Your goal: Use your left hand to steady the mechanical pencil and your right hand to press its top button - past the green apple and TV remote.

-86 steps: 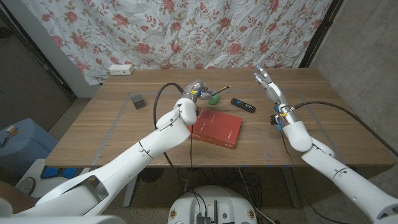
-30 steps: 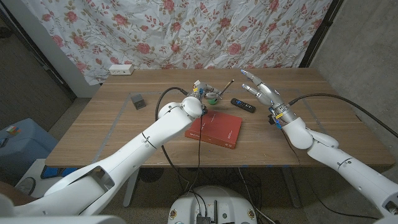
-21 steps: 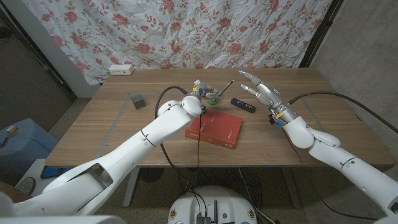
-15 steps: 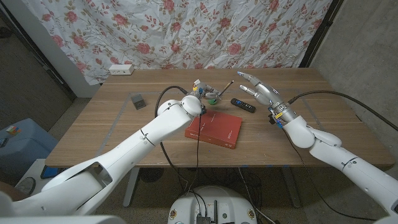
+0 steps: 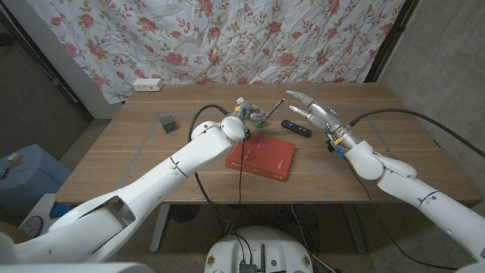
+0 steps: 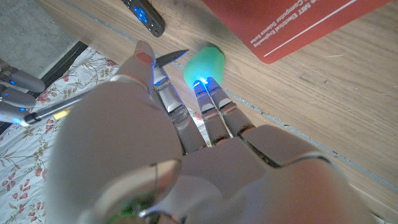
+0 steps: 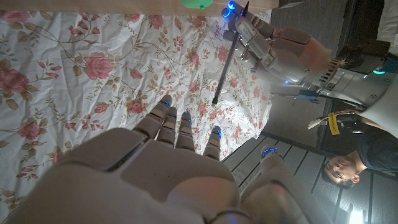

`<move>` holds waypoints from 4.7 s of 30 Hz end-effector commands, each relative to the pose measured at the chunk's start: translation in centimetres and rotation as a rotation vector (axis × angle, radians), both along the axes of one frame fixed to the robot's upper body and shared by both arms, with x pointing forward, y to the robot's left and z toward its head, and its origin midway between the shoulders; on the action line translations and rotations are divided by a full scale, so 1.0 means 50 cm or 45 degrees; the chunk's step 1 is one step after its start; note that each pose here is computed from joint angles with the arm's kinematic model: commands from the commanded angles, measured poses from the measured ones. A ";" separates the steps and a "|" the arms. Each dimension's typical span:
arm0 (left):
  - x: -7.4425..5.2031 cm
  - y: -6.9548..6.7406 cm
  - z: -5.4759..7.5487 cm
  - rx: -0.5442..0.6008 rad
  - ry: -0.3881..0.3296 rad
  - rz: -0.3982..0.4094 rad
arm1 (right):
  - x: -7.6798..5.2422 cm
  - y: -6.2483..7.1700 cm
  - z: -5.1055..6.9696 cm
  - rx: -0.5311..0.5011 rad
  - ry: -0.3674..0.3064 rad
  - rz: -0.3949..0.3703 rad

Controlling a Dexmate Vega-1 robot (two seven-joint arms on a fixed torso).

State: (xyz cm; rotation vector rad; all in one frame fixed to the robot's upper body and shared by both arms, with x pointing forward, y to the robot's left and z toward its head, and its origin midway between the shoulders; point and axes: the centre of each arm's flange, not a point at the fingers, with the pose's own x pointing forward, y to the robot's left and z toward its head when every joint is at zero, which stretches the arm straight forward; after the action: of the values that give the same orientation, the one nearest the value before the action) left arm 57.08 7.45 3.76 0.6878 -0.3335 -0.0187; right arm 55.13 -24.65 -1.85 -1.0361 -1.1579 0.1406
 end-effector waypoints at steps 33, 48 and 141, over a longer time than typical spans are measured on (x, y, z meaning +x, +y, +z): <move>0.006 -0.006 -0.001 0.009 -0.015 -0.019 | 0.022 0.002 -0.006 -0.006 0.072 0.018; 0.008 -0.006 -0.001 0.009 -0.020 -0.019 | 0.027 0.006 -0.007 -0.009 0.084 0.028; -0.001 -0.008 -0.010 0.011 -0.037 -0.028 | 0.022 -0.019 -0.008 0.161 0.095 0.075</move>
State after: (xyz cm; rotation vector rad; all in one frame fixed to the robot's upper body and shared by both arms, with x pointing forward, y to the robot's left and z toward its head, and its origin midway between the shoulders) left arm 57.05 6.99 3.21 0.6937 -0.3656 -0.0321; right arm 56.25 -25.29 -2.42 -0.8836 -1.1242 0.1607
